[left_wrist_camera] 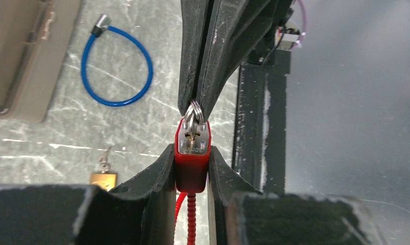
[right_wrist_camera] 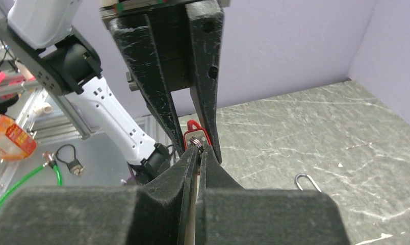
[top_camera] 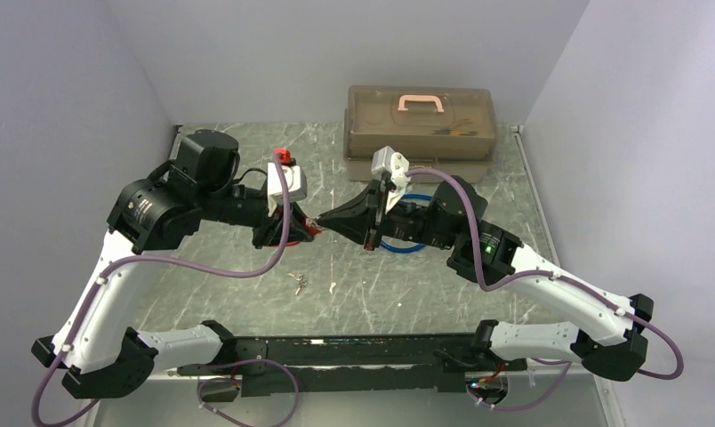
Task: Unlock with the key
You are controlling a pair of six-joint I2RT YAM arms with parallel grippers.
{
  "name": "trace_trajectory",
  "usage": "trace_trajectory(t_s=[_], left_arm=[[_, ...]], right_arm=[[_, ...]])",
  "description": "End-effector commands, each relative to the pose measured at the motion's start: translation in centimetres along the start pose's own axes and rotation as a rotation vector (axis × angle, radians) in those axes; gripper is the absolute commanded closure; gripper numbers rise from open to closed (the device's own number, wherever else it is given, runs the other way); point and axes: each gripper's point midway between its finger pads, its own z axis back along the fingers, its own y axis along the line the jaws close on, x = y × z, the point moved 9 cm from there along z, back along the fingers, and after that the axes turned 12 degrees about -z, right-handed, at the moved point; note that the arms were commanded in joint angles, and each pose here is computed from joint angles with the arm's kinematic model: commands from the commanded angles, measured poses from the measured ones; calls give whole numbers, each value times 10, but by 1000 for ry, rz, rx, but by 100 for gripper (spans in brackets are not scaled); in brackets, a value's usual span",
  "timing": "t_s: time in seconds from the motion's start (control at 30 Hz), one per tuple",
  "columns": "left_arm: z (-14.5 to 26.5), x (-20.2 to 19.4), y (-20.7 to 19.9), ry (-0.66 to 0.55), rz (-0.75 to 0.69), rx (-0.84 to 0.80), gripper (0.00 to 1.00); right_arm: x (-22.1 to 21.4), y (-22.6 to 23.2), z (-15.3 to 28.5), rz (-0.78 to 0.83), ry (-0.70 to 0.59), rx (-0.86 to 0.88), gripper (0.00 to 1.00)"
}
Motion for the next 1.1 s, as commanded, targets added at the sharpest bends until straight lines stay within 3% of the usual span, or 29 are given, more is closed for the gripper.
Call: trace_trajectory(t_s=[0.0,0.4,0.43,0.53,0.7,0.9,1.07], left_arm=[[23,66,26,-238,-375,233,100],[21,61,35,-168,-439,335,100],[20,60,35,-162,-440,328,100],[19,55,33,-144,-438,304,100],[13,47,30,-104,-396,233,100],[4,37,26,-62,-361,153,100],[-4,30,21,1,-376,119,100]], right_arm=[[-91,-13,1,-269,373,-132,100],[-75,-6,-2,-354,276,-131,100],[-75,-5,-1,-342,277,-122,96],[-66,-7,8,-256,277,-150,72],[-24,-2,36,-33,209,-189,47],[17,1,47,151,177,-241,42],[43,6,44,225,76,-219,41]])
